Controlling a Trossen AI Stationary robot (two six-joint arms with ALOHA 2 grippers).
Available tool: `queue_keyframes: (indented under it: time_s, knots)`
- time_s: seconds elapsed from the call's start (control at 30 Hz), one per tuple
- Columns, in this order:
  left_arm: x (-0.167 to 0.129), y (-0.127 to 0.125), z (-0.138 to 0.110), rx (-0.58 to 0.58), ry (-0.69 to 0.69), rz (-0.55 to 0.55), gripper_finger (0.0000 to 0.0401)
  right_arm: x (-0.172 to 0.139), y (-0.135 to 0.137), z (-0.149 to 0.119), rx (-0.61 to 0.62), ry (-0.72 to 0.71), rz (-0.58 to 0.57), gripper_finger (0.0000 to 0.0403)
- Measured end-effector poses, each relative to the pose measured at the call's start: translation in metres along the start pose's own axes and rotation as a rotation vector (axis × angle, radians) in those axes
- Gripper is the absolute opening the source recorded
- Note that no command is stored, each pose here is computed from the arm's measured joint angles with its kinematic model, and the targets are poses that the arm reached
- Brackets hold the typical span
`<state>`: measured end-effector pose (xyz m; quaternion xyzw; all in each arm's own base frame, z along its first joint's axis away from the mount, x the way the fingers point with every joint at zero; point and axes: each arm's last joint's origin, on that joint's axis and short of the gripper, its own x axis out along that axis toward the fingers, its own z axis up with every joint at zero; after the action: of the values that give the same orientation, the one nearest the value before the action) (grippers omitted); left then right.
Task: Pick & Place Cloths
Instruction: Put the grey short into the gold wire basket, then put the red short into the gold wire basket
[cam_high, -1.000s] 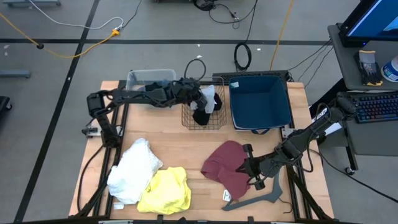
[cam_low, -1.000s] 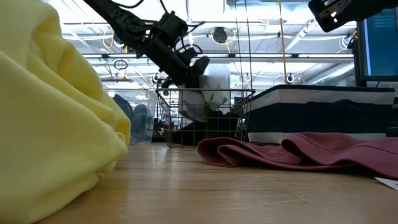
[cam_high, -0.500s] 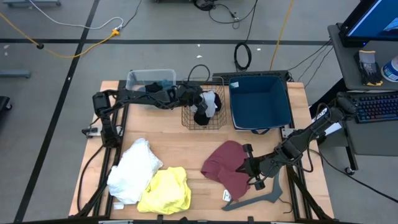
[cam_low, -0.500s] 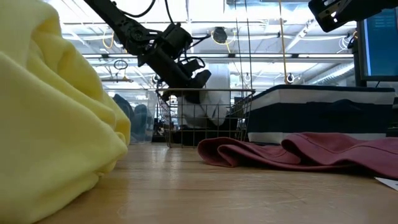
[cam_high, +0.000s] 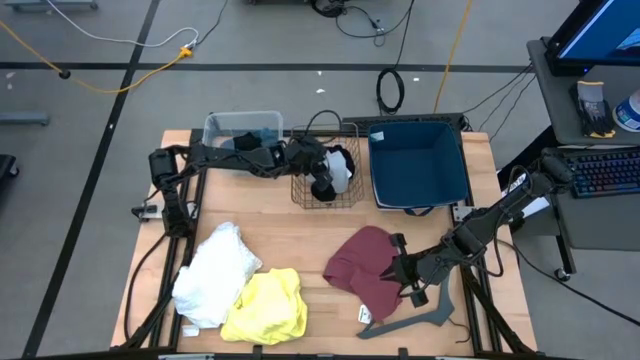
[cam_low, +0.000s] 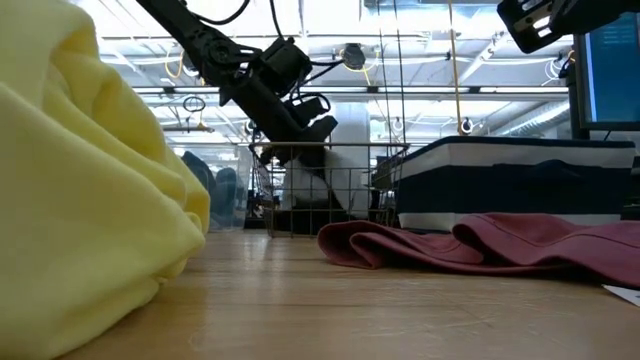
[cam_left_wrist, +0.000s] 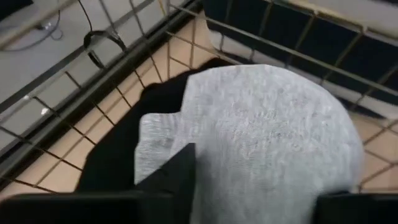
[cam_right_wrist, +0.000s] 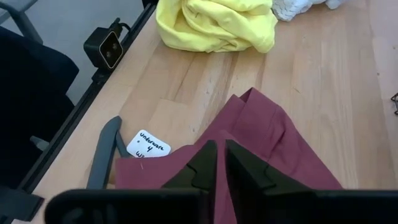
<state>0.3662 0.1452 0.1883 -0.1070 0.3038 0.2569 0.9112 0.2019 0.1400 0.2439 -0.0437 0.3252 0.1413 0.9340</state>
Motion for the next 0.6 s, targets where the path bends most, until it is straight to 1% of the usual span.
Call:
queue_keyframes:
  time_s: [0.07,0.17,0.3,0.43,0.6]
  knots:
    - [-0.002,0.0,0.0,0.001,0.014,-0.009,0.0178,0.0,0.0,0.0,0.0,0.0,0.0,0.0035]
    - [-0.008,-0.001,0.004,-0.003,0.008,-0.058,0.0222,0.001,0.0,0.0,0.0,0.003,-0.001,0.0051]
    - [-0.025,-0.003,0.015,-0.003,-0.022,-0.104,0.0264,0.009,0.002,-0.003,-0.004,0.024,-0.007,0.0075]
    - [-0.049,-0.006,0.027,-0.001,-0.064,-0.135,0.0287,0.021,0.004,-0.008,-0.014,0.069,-0.017,0.0098]
    - [-0.08,-0.008,0.038,-0.001,-0.099,-0.147,0.0289,0.039,0.007,-0.011,-0.019,0.076,-0.021,0.0124]
